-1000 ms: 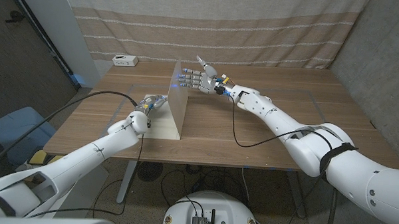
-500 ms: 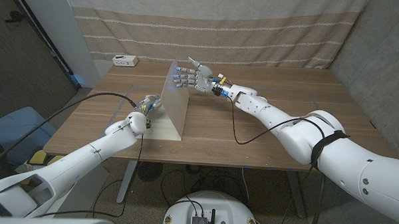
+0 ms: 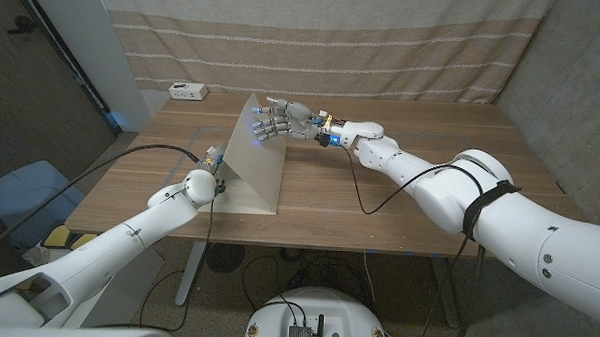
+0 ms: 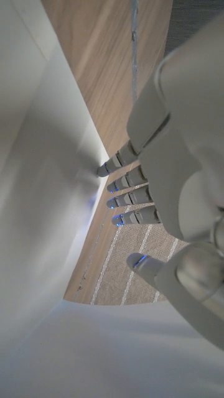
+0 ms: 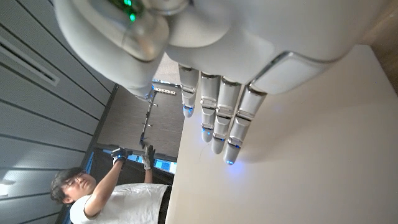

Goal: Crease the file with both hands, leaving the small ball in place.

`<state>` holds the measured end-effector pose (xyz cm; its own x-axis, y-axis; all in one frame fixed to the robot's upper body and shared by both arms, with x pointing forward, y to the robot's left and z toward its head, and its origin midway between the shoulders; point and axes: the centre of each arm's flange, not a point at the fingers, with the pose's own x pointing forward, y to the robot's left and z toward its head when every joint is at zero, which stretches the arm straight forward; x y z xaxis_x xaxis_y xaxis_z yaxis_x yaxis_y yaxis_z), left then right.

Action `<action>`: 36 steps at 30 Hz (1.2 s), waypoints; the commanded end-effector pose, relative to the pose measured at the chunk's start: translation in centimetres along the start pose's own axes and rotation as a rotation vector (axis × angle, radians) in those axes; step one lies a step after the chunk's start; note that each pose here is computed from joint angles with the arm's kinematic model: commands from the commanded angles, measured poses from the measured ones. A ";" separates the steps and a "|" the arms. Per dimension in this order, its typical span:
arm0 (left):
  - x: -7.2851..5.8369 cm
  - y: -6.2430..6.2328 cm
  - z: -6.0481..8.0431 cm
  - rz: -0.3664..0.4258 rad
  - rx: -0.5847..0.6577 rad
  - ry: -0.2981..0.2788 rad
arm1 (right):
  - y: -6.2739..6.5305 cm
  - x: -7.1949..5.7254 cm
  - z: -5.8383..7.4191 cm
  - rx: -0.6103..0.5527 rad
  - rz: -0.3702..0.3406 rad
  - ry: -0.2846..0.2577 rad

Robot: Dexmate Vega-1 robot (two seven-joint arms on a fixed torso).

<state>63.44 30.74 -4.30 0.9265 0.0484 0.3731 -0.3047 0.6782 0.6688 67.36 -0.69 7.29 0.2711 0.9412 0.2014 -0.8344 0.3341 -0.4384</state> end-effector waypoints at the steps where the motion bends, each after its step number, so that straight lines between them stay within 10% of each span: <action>1: -2.1 2.8 0.3 0.096 -0.217 -0.101 | 1.2 0.6 1.2 -0.295 0.070 0.093; 15: -8.2 6.8 0.1 0.396 -0.236 -0.080 | 1.4 1.4 0.6 -0.359 0.067 0.183; 27: -12.7 9.1 0.4 0.814 0.014 -0.209 | 2.0 2.8 0.3 -0.432 0.078 0.233; 36: -12.2 9.5 0.5 0.764 0.116 -0.224 | 2.1 2.9 0.1 -0.426 0.058 0.221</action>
<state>50.46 35.91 -2.50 0.4708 0.3518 0.8091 -0.8041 0.5485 0.2294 66.25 2.37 7.27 0.3478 0.9375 -0.0119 -0.6093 0.2164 -0.7629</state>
